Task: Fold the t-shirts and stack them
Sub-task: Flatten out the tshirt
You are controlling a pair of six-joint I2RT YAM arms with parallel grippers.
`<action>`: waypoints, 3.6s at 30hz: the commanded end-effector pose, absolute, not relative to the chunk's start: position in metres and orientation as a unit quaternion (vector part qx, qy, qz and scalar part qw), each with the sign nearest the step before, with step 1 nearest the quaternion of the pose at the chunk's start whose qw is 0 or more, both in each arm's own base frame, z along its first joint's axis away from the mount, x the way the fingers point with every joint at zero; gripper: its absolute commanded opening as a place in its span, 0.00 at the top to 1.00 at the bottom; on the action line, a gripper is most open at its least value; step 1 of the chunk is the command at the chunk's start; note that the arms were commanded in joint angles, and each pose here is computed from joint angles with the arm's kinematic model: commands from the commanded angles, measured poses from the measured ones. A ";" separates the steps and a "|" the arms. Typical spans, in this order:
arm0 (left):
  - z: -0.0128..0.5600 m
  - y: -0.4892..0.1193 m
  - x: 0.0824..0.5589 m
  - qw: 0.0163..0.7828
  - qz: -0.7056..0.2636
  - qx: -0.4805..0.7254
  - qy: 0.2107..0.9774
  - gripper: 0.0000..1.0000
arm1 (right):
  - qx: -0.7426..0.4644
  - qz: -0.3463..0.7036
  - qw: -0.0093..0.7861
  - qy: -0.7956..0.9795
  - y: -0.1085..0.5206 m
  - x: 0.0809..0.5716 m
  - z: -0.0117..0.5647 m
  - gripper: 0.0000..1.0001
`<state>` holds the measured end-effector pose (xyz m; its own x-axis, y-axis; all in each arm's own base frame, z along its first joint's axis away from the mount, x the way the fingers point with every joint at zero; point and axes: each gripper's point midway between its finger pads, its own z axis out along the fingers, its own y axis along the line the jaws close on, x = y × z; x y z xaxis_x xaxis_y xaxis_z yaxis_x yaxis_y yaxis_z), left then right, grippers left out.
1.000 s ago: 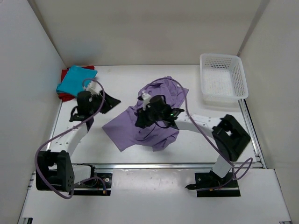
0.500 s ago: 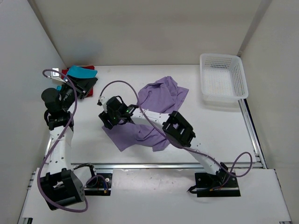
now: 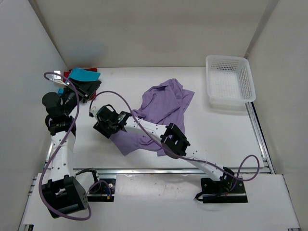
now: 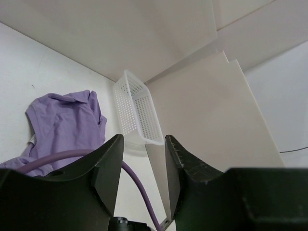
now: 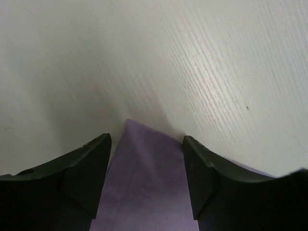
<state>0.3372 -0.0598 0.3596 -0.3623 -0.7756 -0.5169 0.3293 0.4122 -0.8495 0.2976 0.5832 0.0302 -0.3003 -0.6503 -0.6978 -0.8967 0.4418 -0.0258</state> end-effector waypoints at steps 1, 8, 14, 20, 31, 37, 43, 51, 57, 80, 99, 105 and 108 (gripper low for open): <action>0.369 -0.060 0.329 0.551 -0.518 -0.160 0.634 0.50 | -0.507 0.154 0.336 0.778 0.580 0.293 0.039 0.41; 0.364 -0.057 0.331 0.552 -0.514 -0.165 0.636 0.50 | -0.494 0.151 0.315 0.796 0.572 0.290 0.030 0.71; 0.372 -0.048 0.336 0.560 -0.507 -0.165 0.634 0.50 | -0.454 0.123 0.321 0.822 0.557 0.300 0.053 1.00; 0.385 -0.045 0.340 0.561 -0.515 -0.156 0.629 0.49 | -0.406 0.084 0.340 0.844 0.493 0.325 0.143 1.00; 0.346 -0.073 0.347 0.533 -0.501 -0.162 0.662 0.48 | -0.256 0.040 0.487 0.834 0.297 0.367 0.321 1.00; 0.220 -0.161 0.323 0.433 -0.442 -0.119 0.777 0.48 | -0.099 0.104 0.598 0.789 0.140 0.351 0.406 1.00; 0.114 -0.231 0.270 0.317 -0.403 -0.040 0.858 0.45 | -0.018 0.124 0.625 0.770 0.049 0.331 0.400 1.00; 0.052 -0.280 0.206 0.222 -0.370 0.058 0.900 0.38 | -0.010 0.088 0.619 0.781 0.045 0.331 0.383 1.00; 0.016 -0.324 0.187 0.175 -0.344 0.110 0.916 0.45 | -0.020 0.101 0.626 0.773 0.057 0.330 0.386 1.00; 0.059 -0.157 0.284 0.313 -0.295 -0.131 0.893 0.50 | -0.015 0.161 0.565 0.809 0.072 0.307 0.283 1.00; 0.010 -0.184 0.270 0.285 -0.297 -0.191 0.891 0.51 | -0.041 0.184 0.561 0.806 0.088 0.304 0.276 1.00; 0.012 -0.182 0.285 0.304 -0.288 -0.192 0.888 0.65 | -0.045 0.192 0.561 0.804 0.091 0.302 0.277 1.00; 0.012 -0.181 0.287 0.303 -0.285 -0.195 0.888 0.80 | -0.048 0.195 0.563 0.802 0.092 0.300 0.276 1.00</action>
